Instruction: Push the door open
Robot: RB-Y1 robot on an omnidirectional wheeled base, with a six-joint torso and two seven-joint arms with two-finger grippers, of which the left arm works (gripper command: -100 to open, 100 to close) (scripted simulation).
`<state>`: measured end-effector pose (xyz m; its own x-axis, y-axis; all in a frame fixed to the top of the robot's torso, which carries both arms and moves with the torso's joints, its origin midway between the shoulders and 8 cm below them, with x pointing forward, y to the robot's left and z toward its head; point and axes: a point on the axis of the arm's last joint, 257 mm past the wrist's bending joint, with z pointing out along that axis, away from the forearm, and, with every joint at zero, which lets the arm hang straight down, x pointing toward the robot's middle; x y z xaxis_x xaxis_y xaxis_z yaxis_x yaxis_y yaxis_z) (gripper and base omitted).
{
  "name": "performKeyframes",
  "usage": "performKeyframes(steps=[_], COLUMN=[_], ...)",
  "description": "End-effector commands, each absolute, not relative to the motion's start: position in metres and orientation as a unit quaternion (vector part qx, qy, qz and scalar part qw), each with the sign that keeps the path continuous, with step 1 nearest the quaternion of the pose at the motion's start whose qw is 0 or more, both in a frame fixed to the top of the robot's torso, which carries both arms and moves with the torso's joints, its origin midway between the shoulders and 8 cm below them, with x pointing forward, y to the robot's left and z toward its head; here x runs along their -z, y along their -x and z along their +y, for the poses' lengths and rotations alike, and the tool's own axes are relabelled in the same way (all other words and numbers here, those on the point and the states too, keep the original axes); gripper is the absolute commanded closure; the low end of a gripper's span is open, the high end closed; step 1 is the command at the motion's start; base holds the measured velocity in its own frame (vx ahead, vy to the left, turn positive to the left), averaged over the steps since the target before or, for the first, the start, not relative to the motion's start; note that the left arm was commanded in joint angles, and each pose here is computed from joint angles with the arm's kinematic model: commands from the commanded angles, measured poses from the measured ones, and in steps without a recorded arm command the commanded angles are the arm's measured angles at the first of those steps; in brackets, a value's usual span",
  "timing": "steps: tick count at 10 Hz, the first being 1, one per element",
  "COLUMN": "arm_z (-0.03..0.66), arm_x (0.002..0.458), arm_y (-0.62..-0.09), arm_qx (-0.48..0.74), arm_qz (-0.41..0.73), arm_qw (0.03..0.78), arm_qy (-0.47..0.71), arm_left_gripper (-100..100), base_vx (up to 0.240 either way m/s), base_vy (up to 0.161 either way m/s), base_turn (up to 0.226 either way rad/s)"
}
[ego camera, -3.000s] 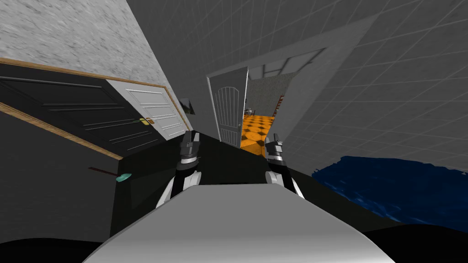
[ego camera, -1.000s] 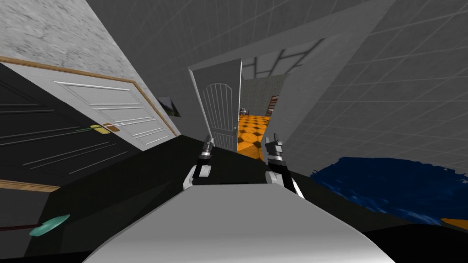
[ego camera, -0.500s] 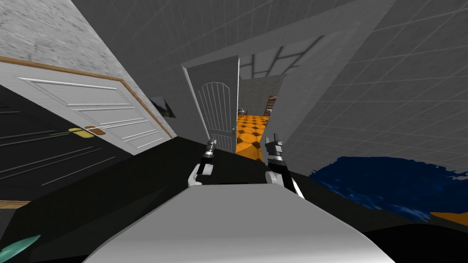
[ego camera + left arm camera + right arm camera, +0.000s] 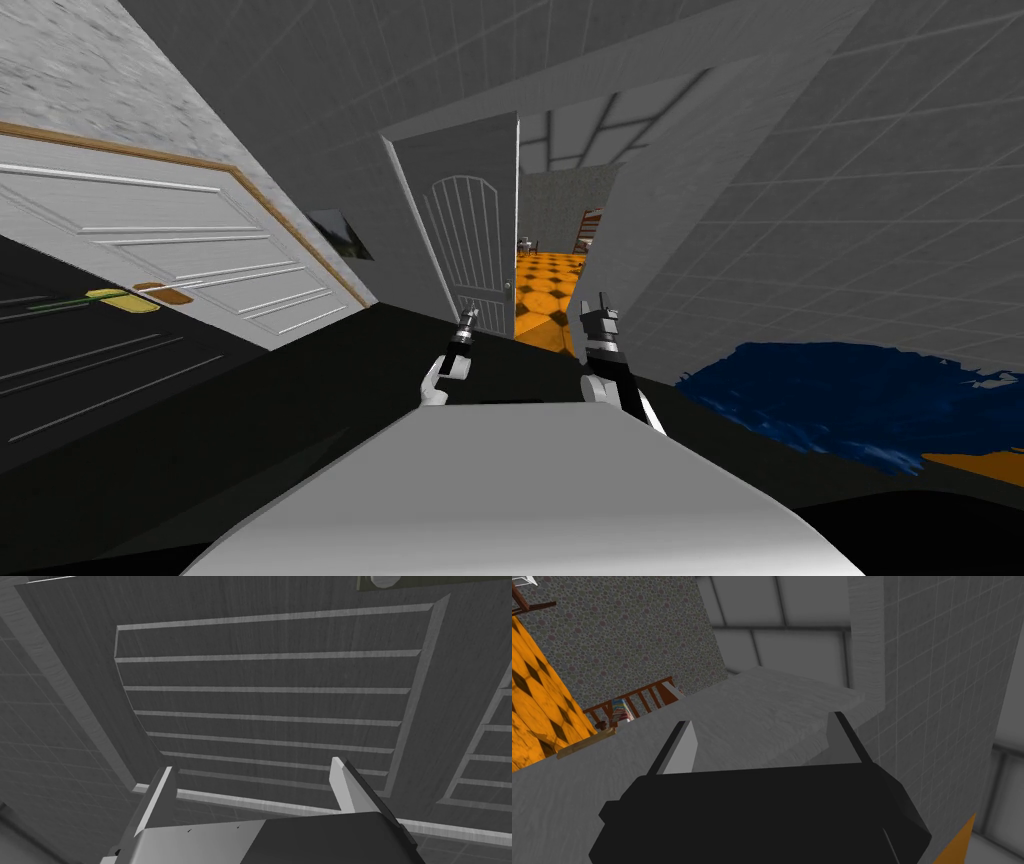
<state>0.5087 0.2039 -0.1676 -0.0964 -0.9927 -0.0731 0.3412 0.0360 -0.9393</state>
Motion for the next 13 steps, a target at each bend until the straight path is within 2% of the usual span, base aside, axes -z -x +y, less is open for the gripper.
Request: performKeyframes(steps=[1, 13], arm_z=[0.199, 0.164], arm_x=[0.181, 0.263], arm_y=[-0.516, -0.556], arm_qx=[0.588, 0.562], arm_qz=[0.456, 0.52], arm_qw=[0.554, 0.481], arm_qy=[0.374, 0.427], arm_left_gripper=[-100, -100], base_vx=[0.085, 0.1], base_vy=[-0.002, 0.011], base_turn=[-0.068, -0.057])
